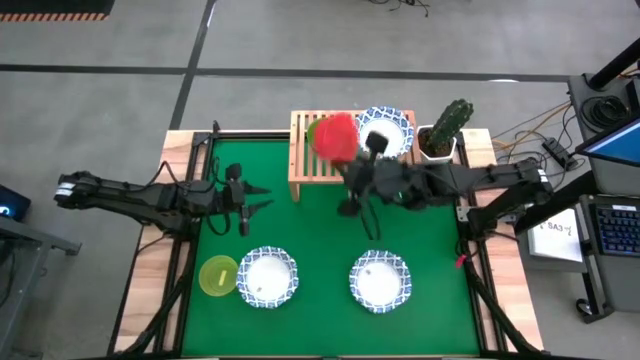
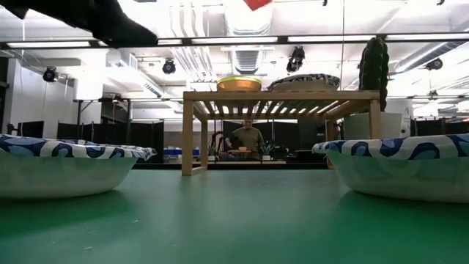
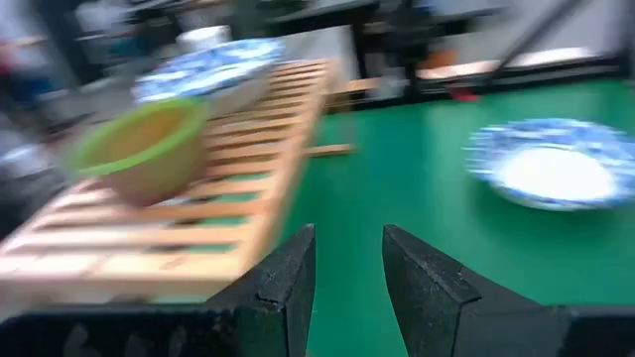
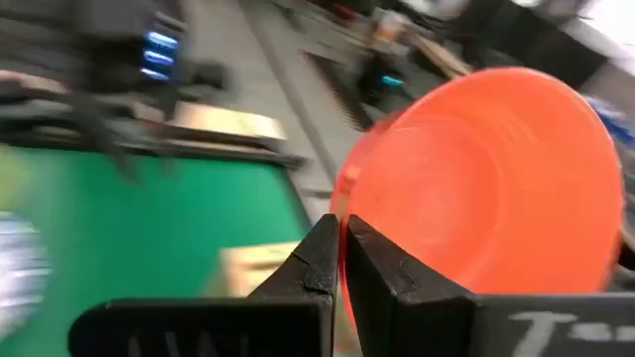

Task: Place and stack bowls onto a shelf
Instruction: Stack the small orange bowl on the small green bowl on the shelf

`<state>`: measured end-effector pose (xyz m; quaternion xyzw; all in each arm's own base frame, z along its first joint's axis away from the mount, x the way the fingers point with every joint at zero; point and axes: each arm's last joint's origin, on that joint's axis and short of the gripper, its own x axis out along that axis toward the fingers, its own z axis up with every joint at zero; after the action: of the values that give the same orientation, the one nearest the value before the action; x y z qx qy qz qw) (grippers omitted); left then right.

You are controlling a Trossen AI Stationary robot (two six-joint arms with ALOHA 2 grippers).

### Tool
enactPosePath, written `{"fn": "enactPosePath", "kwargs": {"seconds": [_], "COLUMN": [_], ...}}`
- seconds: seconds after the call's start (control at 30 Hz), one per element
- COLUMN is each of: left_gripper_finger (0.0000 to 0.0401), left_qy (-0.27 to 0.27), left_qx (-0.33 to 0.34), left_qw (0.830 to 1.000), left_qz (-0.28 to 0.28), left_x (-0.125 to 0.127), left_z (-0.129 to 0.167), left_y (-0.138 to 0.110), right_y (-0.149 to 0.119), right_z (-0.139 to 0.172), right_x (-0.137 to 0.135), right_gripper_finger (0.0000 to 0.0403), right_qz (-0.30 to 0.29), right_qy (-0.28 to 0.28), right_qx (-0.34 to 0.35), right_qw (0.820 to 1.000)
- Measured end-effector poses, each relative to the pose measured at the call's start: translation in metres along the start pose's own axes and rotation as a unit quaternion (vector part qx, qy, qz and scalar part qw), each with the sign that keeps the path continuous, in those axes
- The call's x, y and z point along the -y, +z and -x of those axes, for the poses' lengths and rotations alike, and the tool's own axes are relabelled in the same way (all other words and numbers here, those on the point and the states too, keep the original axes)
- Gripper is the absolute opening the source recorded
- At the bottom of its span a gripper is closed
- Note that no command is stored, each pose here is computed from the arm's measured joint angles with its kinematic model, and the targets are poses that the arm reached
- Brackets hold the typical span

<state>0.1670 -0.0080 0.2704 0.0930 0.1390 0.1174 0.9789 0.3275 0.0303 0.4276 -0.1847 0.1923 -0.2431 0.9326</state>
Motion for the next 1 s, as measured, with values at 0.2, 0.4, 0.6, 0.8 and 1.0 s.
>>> {"fn": "enactPosePath", "kwargs": {"seconds": [0.2,0.4,0.6,0.8,1.0], "left_gripper_finger": [0.0102,0.0102,0.0102,0.0102,0.0102], "left_qy": [0.109,0.112,0.112,0.111,0.109], "left_qx": [-0.009,0.006,0.001,-0.012,-0.026], "left_qw": [0.994,0.993,0.993,0.993,0.993], "left_qz": [0.015,0.025,0.031,0.032,0.039], "left_x": [-0.010,-0.013,-0.014,-0.013,-0.012], "left_z": [0.009,0.018,0.020,0.019,0.018], "left_y": [-0.001,0.001,0.000,-0.003,-0.006], "right_y": [-0.015,-0.035,-0.049,-0.063,-0.075], "right_z": [-0.036,-0.061,-0.083,-0.108,-0.126], "right_x": [0.043,0.070,0.075,0.064,0.057], "right_gripper_finger": [0.0008,0.0008,0.0008,0.0009,0.0023], "right_qz": [-0.024,-0.050,-0.044,-0.015,-0.007], "right_qy": [0.019,0.055,0.045,0.048,0.051], "right_qx": [-0.018,-0.054,-0.089,-0.119,-0.142], "right_qw": [0.999,0.996,0.994,0.992,0.988]}}
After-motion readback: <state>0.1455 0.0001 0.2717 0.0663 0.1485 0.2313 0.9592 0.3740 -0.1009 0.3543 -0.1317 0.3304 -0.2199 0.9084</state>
